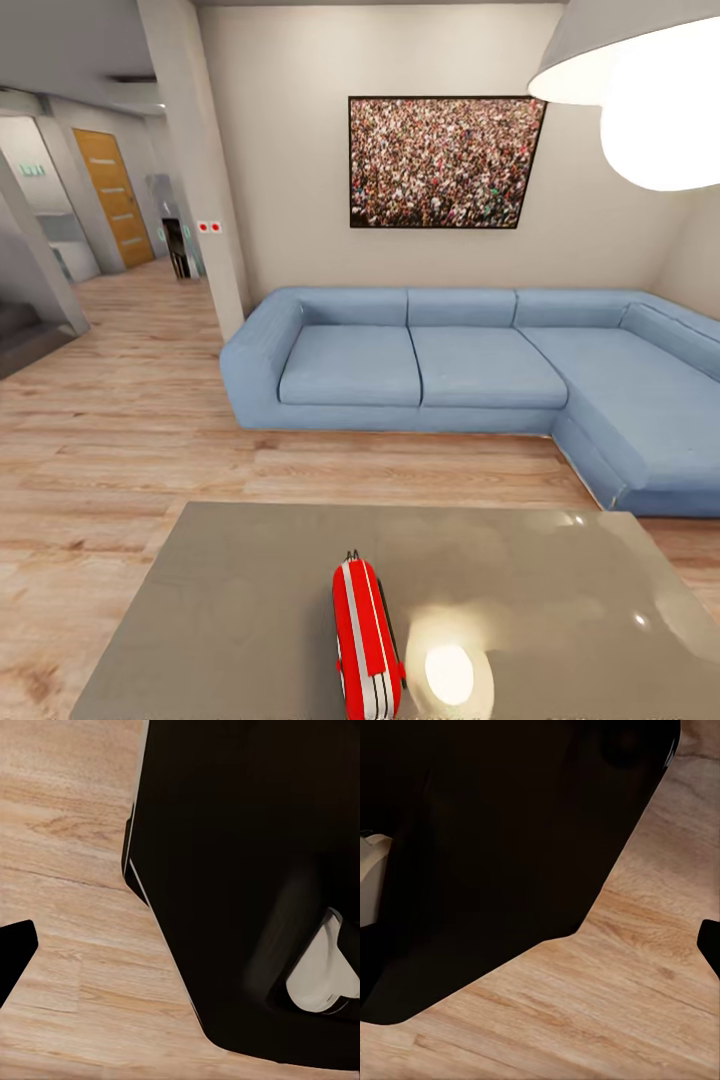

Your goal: Turn on the radio receiver that's on the table in the living room.

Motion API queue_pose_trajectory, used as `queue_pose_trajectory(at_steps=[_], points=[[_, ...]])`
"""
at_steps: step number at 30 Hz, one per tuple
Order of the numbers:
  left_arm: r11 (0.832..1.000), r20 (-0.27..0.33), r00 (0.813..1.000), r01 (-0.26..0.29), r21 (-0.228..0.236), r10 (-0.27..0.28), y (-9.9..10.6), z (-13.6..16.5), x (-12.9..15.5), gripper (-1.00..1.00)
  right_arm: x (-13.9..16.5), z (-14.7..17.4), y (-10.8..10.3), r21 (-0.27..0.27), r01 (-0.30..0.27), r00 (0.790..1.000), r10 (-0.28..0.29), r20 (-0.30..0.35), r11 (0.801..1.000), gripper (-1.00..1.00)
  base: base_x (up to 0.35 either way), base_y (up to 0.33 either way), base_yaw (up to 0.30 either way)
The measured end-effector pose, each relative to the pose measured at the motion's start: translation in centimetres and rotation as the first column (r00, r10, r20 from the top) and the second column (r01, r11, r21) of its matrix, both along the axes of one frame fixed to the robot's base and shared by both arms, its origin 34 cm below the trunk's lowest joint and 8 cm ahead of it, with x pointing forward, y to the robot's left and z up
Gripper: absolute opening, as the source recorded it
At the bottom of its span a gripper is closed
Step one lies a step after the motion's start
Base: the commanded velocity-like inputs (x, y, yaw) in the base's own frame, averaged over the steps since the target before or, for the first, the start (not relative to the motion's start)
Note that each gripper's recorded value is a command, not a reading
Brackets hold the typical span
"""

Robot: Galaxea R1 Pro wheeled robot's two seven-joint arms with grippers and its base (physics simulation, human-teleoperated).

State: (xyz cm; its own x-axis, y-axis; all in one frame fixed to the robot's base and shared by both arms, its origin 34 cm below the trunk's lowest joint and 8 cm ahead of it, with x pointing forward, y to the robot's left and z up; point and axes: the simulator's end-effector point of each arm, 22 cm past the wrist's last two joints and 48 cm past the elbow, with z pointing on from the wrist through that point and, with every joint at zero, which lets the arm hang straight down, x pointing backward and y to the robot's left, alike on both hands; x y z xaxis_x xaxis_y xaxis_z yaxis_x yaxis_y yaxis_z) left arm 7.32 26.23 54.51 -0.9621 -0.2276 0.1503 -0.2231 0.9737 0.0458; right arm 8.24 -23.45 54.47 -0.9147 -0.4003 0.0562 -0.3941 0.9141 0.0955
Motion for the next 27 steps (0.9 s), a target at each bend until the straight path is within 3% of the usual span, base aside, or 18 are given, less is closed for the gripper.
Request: queue_pose_trajectory(at_steps=[27], points=[[1.0, -0.043, 0.999, 0.0, 0.0, 0.0, 0.0, 0.3, -1.6, 1.0, -1.7, 0.3, 0.0, 0.0, -0.001, 0.999, 0.001, -0.043, 1.0, 1.0, 0.0, 0.0, 0.0]])
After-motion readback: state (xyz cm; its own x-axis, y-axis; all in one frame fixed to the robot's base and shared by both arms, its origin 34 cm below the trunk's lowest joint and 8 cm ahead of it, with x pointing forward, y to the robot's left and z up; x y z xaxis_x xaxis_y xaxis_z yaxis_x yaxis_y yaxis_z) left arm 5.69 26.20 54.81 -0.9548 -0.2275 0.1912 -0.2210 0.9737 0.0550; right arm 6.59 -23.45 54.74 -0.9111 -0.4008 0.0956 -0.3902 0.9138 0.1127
